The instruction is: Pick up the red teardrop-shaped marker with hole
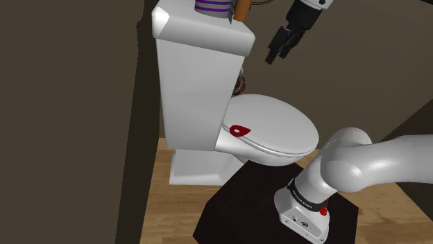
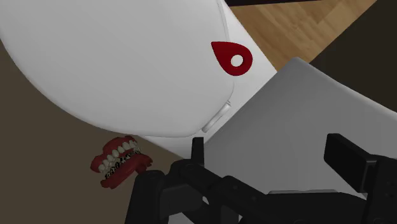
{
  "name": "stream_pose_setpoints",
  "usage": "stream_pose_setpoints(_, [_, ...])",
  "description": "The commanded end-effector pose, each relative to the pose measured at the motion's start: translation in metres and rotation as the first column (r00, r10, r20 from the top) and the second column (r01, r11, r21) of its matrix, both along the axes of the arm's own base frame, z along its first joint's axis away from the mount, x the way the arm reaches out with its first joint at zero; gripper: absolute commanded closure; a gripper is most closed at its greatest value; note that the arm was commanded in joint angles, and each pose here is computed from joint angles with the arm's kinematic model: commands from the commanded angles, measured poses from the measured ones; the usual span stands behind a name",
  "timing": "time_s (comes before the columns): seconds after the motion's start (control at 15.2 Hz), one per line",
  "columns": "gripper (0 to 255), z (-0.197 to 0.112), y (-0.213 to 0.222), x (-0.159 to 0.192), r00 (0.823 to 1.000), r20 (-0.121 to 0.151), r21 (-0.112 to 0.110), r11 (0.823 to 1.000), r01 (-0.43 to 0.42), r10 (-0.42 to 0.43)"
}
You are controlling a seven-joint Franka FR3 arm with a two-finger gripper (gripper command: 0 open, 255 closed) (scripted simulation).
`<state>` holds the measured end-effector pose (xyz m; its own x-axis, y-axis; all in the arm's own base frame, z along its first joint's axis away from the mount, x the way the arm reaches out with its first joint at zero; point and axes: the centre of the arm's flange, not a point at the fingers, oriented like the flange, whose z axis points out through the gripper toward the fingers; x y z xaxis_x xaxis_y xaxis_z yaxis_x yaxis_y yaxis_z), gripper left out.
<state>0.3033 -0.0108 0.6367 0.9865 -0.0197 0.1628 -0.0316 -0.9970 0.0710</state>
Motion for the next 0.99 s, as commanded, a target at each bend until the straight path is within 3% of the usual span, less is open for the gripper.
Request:
stream_pose_setpoints(0.0, [0, 0.000, 0.000, 0.000, 1.000, 0.000, 0.000, 1.000, 0.000, 0.000])
stream_pose_setpoints(0.2, [0, -0.039, -0.001, 0.008, 0.995, -0.029, -0.007, 0.996, -0.091, 0.090])
stream_pose_setpoints(0.46, [0, -0.091, -0.002, 0.017, 0.976, -0.068, -0.012, 0.978, -0.210, 0.209])
stream_pose_setpoints(0.66, [0, -0.130, -0.002, 0.022, 0.950, -0.098, -0.013, 0.954, -0.298, 0.296])
stream_pose_setpoints(0.92, [0, -0.182, -0.002, 0.028, 0.903, -0.137, -0.010, 0.911, -0.411, 0.406])
